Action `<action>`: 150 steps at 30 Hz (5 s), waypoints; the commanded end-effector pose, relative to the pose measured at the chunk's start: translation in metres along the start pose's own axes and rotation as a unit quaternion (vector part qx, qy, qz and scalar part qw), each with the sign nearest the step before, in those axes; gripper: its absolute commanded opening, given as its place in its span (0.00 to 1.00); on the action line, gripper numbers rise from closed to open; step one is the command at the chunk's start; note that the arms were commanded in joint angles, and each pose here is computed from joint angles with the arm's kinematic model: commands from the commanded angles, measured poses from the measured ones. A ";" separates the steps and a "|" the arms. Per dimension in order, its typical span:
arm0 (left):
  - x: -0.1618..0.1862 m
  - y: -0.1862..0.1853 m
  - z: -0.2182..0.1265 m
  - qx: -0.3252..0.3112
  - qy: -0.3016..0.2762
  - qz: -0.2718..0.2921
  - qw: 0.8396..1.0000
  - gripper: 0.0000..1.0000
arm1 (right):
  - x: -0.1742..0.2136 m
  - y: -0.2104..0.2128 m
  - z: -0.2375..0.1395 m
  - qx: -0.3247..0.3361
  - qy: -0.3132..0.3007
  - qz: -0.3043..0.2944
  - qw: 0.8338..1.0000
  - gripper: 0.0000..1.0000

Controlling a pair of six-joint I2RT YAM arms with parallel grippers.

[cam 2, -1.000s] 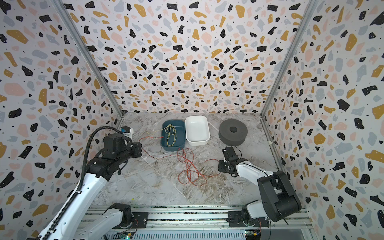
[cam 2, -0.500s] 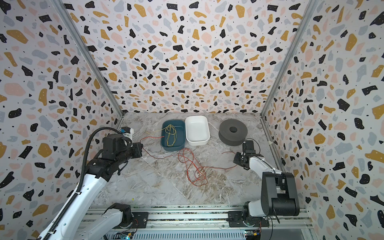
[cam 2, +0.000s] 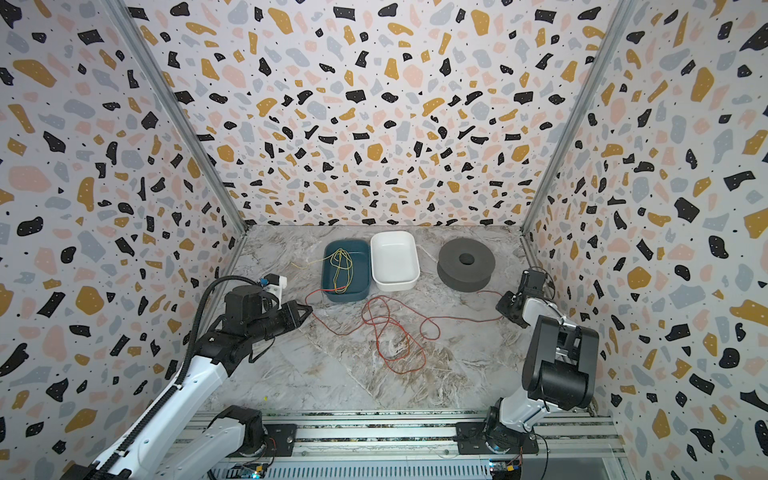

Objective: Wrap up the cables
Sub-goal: 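Move the open right gripper to the grey spool's rim, then grasp the grey spool's flange with the right gripper and drag it toward the left gripper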

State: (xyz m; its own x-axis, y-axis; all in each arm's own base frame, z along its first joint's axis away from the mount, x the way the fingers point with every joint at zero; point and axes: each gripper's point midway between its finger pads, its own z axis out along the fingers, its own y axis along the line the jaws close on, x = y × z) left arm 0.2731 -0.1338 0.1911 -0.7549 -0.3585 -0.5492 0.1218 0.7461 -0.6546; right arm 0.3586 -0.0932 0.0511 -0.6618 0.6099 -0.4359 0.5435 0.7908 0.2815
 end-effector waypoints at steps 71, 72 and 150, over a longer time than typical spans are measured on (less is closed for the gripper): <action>0.052 -0.003 0.003 0.047 0.035 0.051 0.997 0.00 | -0.067 0.179 -0.052 -0.404 -0.108 -0.024 0.908 0.00; 0.053 -0.003 0.003 0.048 0.038 0.053 0.997 0.00 | -0.065 0.182 -0.058 -0.392 -0.111 -0.038 0.913 0.00; 0.048 -0.022 -0.069 0.084 -0.064 -0.021 0.994 0.00 | 0.299 0.365 -0.182 -0.209 -0.060 -0.342 0.914 0.00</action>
State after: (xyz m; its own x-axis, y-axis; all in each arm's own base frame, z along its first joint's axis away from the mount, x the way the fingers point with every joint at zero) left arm 0.1825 -0.1301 0.1843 -0.7359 -0.4445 -0.5107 0.1401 0.6380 -0.7572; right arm 0.2604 0.3836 0.1666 -0.7078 -0.0368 -0.7054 -0.2528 0.9457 0.2042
